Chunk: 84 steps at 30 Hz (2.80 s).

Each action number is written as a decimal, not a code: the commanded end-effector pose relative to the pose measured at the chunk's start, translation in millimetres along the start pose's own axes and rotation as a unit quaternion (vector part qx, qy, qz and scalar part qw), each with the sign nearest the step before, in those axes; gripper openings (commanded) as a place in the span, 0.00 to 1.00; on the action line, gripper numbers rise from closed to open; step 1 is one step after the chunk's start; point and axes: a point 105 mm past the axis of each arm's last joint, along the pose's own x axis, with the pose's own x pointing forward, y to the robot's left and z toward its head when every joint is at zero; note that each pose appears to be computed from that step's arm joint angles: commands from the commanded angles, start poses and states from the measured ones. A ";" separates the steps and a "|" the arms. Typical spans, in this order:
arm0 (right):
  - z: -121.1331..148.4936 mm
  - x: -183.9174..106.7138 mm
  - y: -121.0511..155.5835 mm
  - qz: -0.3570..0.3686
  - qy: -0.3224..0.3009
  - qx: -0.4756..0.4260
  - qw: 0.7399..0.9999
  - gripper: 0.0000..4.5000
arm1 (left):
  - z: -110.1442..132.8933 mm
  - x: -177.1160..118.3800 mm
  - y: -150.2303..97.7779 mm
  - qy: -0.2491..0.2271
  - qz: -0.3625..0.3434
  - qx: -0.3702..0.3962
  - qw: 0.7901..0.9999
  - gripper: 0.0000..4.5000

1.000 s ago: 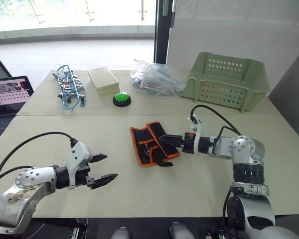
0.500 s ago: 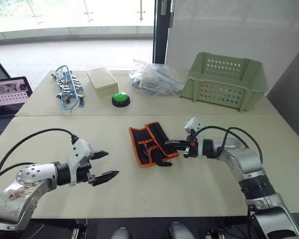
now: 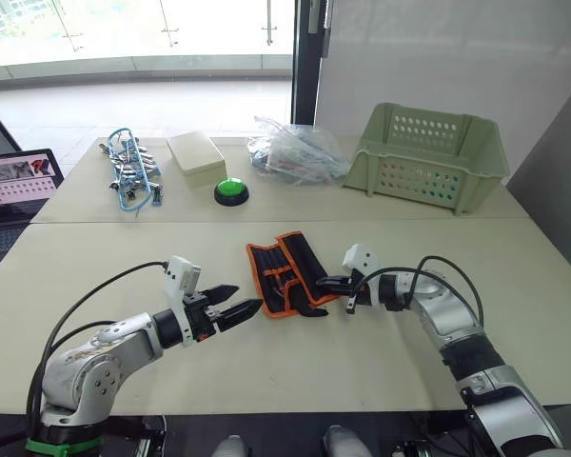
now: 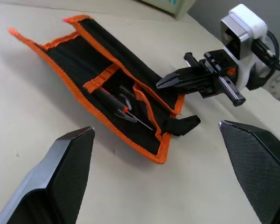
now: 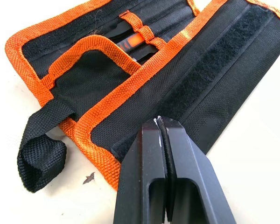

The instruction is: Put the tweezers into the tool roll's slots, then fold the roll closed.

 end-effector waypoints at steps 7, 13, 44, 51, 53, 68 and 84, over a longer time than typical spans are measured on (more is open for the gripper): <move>-5.1 -4.6 1.7 -0.011 0.011 0.009 1.000 0.00 | -12.7 30.6 -6.4 0.009 -0.006 -0.076 0.997 0.88; 1.7 -6.1 0.0 -0.016 0.003 0.008 1.000 0.00 | -20.4 42.9 -15.7 0.029 -0.022 -0.086 0.996 0.45; 47.4 20.5 13.3 -0.019 -0.077 -0.008 0.997 0.00 | 46.7 62.6 40.4 0.060 0.018 0.114 0.991 0.00; 31.2 42.1 16.3 -0.018 -0.056 -0.005 0.998 0.00 | 56.1 77.8 33.0 0.060 -0.008 0.141 0.988 0.00; 31.1 49.4 17.2 -0.018 -0.057 -0.005 0.998 0.00 | 55.8 82.8 29.4 0.063 -0.016 0.148 0.987 0.00; -18.8 51.5 13.5 -0.070 0.019 0.049 0.996 0.00 | 39.2 111.2 -5.4 0.082 -0.090 0.155 0.980 0.00; -10.1 28.7 -3.4 -0.127 -0.009 0.072 0.989 0.00 | -31.5 119.2 16.9 0.204 -0.100 0.177 0.958 0.00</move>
